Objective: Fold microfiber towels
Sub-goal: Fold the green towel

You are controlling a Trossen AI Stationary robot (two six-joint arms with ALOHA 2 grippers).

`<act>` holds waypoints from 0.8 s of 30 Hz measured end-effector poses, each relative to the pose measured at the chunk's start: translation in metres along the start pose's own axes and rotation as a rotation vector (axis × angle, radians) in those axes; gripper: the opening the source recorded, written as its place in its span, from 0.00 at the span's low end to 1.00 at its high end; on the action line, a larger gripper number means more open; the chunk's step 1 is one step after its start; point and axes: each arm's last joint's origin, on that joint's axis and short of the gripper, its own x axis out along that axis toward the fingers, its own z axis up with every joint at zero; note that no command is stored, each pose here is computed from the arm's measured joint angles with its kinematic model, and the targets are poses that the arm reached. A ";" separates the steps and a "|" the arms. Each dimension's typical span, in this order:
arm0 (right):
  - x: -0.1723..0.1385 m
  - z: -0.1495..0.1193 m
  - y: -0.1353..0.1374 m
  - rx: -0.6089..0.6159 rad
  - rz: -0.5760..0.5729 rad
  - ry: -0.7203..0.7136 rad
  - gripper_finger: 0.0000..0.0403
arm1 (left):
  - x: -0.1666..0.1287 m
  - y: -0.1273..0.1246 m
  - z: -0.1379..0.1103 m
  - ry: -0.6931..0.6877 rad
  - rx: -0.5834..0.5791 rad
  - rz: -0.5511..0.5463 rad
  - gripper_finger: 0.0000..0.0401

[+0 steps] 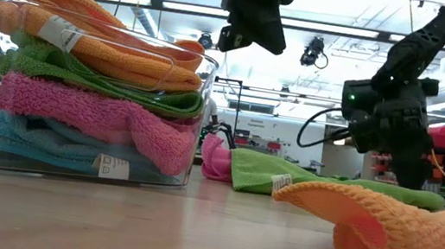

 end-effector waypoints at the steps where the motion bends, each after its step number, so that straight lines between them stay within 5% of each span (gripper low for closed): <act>1: 0.000 0.000 0.000 0.000 0.015 0.002 0.55 | 0.000 0.000 0.000 0.000 0.000 0.000 0.10; 6: 0.000 0.003 0.002 -0.008 0.049 -0.021 0.45 | 0.000 0.000 0.000 0.000 0.000 0.000 0.09; 16: 0.000 0.008 0.003 -0.051 0.059 -0.071 0.04 | 0.000 0.000 0.000 0.000 0.000 0.000 0.08; 24: -0.012 0.012 0.008 -0.037 0.087 -0.095 0.01 | -0.001 0.004 0.001 -0.002 0.005 0.005 0.08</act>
